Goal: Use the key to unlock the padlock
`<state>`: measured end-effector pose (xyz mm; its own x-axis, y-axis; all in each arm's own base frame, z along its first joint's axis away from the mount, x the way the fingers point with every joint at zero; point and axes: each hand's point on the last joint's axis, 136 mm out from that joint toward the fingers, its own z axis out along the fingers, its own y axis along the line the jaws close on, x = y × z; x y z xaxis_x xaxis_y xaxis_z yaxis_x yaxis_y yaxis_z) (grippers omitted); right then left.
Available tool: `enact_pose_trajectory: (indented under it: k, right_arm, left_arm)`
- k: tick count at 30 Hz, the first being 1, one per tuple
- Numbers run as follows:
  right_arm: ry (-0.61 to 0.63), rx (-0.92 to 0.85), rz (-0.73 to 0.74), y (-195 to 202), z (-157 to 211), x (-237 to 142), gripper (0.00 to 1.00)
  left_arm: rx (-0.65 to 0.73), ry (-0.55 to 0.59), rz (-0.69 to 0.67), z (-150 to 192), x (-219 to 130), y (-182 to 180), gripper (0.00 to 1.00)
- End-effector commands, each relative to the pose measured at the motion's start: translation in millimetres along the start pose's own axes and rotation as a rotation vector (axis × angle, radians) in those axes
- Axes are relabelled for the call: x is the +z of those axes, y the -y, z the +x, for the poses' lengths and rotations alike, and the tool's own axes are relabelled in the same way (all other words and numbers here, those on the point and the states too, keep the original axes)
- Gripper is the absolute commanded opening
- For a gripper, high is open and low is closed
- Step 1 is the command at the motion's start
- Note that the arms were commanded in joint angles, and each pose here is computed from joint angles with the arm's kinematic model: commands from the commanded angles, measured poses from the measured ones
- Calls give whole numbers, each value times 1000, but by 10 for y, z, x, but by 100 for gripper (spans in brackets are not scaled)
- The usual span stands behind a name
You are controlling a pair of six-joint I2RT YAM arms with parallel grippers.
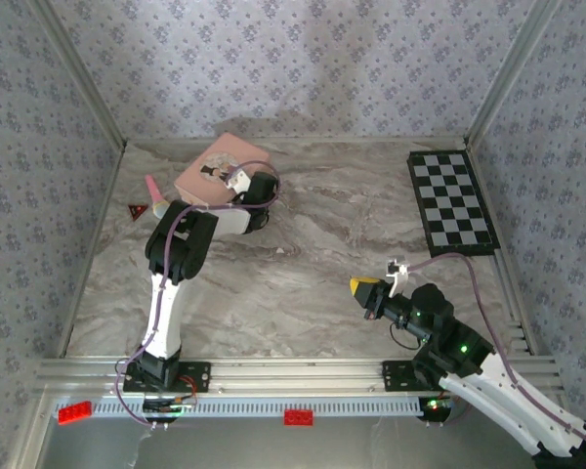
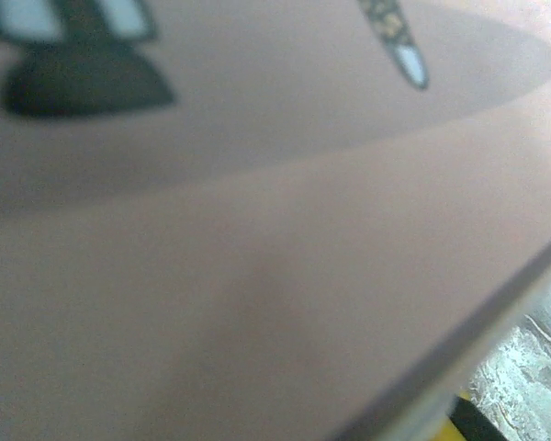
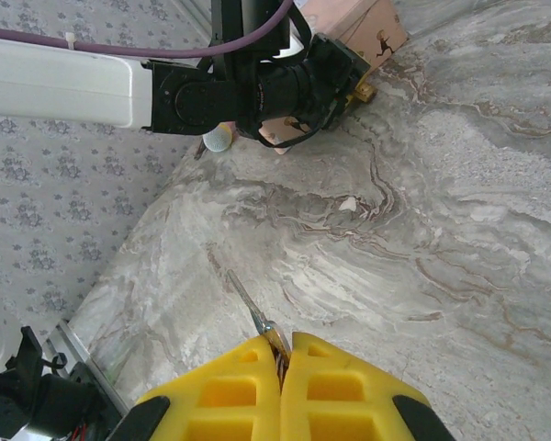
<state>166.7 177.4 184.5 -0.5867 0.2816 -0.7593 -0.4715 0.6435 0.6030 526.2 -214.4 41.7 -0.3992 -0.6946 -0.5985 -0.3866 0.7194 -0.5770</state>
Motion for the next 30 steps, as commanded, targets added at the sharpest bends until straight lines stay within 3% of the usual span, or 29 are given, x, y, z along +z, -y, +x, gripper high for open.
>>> enact_pose_trajectory:
  k: [1, 5, 13, 20, 30]
  right_arm:
    - [-25, 37, 4, 39, 68, 38, 0]
    - [-43, 81, 20, 89, 108, 128, 0]
    - [-112, 256, 96, 277, 280, 334, 0]
    - [-128, 428, 118, 389, 383, 512, 0]
    - [-182, 545, 85, 320, 436, 806, 0]
  left_arm:
    - [9, -30, 1, 68, -67, -86, 11]
    - [-23, -56, 58, 118, -187, -108, 4]
    - [-122, -176, 181, 296, -541, -168, 0]
    - [-182, -342, 250, 510, -936, -285, 0]
    - [-300, -564, 401, 922, -1581, -243, 0]
